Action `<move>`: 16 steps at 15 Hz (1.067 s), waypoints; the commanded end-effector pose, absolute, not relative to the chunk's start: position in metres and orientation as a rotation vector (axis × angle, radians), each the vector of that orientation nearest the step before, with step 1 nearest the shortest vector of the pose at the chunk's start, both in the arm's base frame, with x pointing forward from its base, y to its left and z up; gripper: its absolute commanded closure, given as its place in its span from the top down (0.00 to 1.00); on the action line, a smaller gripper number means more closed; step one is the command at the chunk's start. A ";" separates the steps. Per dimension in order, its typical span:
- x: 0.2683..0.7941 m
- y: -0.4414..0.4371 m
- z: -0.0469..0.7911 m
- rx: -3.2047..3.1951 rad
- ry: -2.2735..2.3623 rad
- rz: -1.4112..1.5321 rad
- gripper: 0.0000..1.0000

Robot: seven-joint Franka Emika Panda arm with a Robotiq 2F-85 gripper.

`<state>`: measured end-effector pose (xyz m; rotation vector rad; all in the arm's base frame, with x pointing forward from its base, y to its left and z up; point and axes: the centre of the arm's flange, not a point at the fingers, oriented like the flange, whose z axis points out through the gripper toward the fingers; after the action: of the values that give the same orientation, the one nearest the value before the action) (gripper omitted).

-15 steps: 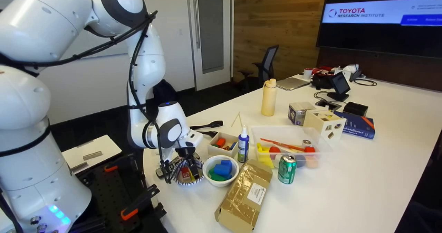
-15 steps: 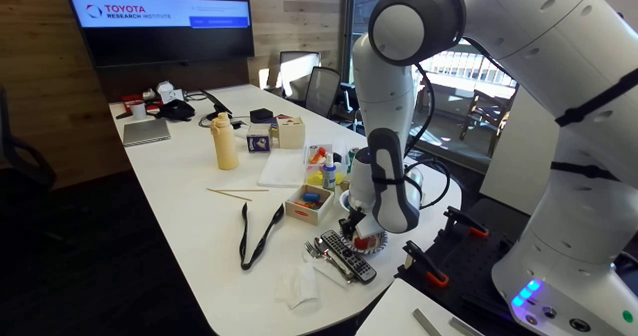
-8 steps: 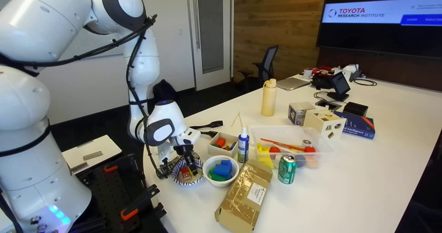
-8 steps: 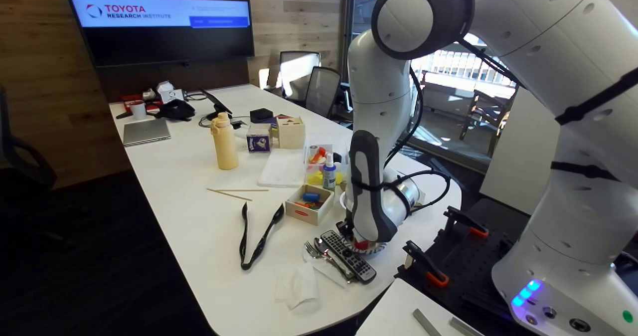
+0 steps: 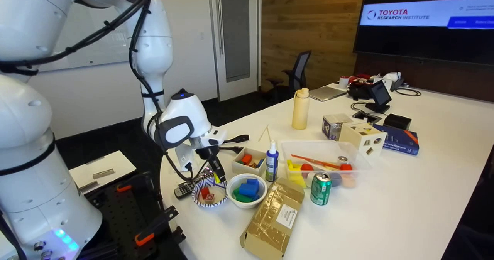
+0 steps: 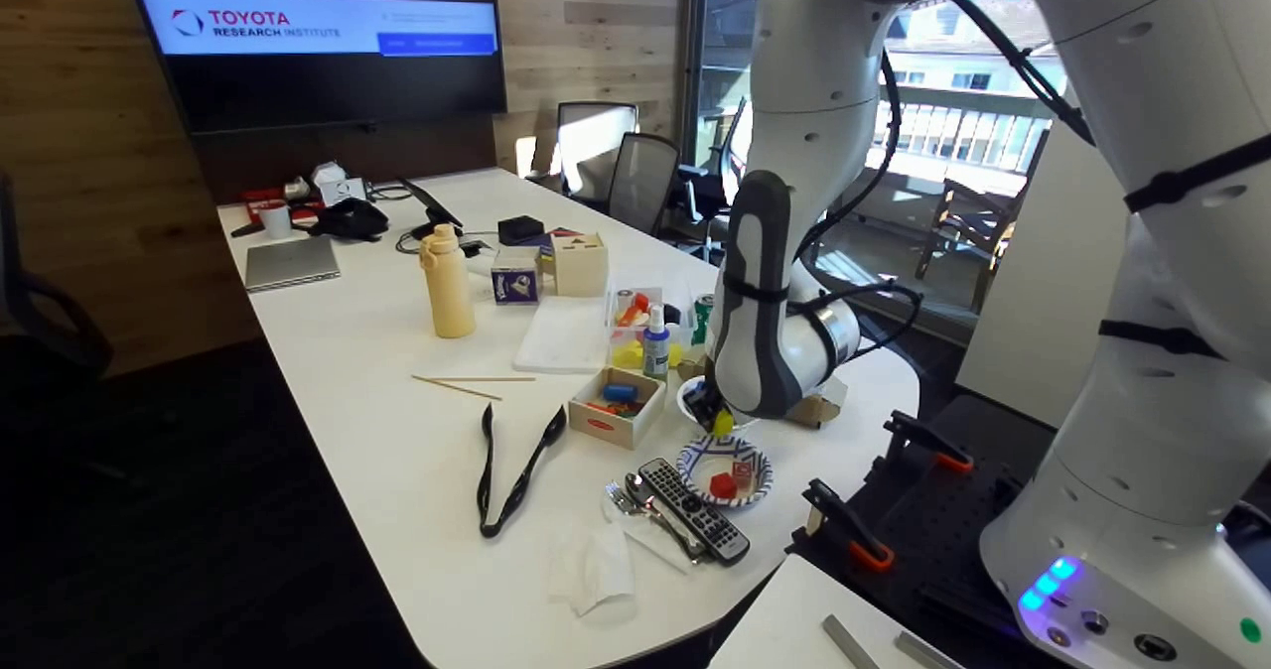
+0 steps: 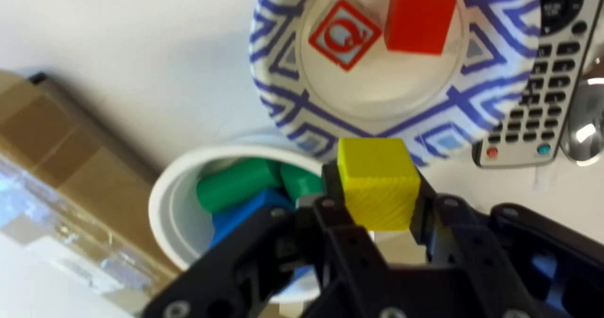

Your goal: Place the objects from the black and white bowl in the box.

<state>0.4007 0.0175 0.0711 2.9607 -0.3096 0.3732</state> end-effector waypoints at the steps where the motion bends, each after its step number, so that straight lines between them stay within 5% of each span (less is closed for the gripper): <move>1: 0.429 0.025 0.118 2.989 -0.197 0.539 0.09; 9: 0.520 0.052 0.112 2.992 0.029 0.763 0.09; 16: 0.544 0.052 0.069 3.006 0.045 0.757 0.09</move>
<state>0.5325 0.0566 0.0907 3.0084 0.0308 0.7181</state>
